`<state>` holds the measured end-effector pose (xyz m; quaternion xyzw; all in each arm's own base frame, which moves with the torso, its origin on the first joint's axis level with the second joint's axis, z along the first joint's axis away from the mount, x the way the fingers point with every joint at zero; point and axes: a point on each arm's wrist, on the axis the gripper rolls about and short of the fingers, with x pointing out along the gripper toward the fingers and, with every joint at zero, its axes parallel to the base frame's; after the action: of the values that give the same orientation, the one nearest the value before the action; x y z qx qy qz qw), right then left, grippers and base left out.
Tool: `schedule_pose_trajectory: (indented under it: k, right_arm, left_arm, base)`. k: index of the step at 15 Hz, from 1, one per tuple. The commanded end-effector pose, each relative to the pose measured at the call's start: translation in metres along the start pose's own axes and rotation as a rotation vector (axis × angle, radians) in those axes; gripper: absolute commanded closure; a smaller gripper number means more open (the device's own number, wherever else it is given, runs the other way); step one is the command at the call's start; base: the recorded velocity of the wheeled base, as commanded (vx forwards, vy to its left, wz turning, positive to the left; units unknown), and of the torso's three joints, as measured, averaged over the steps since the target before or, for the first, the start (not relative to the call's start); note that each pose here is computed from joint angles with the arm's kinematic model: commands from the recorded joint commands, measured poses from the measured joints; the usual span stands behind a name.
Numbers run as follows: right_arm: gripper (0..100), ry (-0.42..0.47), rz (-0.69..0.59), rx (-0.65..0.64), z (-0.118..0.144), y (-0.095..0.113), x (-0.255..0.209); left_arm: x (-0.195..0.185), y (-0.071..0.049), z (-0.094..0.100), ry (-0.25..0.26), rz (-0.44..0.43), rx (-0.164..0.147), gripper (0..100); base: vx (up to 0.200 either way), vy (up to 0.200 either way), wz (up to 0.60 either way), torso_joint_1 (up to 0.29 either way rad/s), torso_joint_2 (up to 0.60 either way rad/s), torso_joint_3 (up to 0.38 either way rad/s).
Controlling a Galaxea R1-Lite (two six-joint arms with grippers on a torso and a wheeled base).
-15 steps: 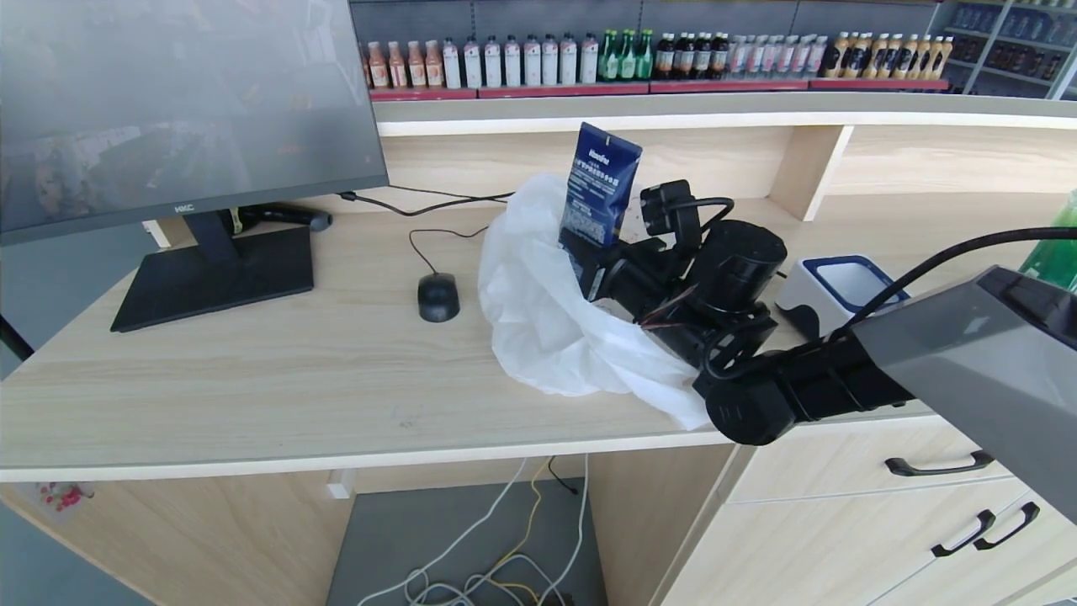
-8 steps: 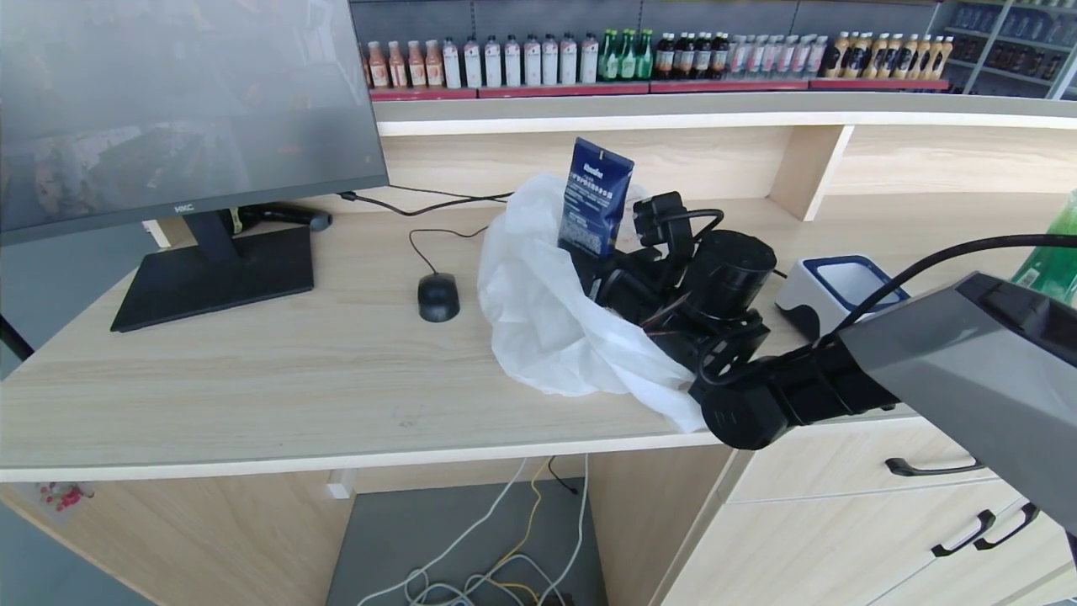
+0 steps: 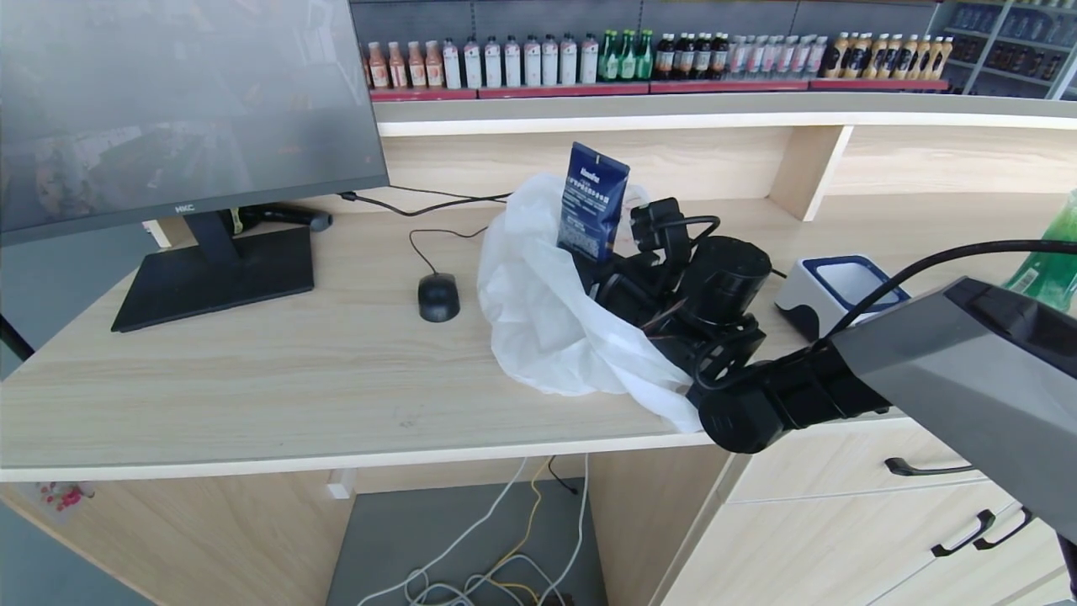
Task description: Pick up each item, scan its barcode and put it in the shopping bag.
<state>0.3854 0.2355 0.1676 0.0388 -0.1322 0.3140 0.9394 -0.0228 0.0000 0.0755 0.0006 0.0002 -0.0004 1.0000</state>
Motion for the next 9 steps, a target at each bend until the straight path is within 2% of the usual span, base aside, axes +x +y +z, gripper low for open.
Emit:
schedule_pose_trajectory:
  k: [1, 9]
  right_arm:
    - [100, 0.017, 0.003, 0.003, -0.0055, 0.0004, -0.0001]
    - [100, 0.027, -0.002, 0.003, -0.0114, -0.0005, 0.0000]
  left_arm:
    - [0.0000, 0.0000, 0.0000, 0.000, 0.001, 0.000, 0]
    - [0.0000, 0.0000, 0.0000, 0.000, -0.001, -0.001, 0]
  base:
    - [0.000, 0.000, 0.00, 0.000, 0.00, 0.000]
    - [0.000, 0.000, 0.00, 0.000, 0.00, 0.000]
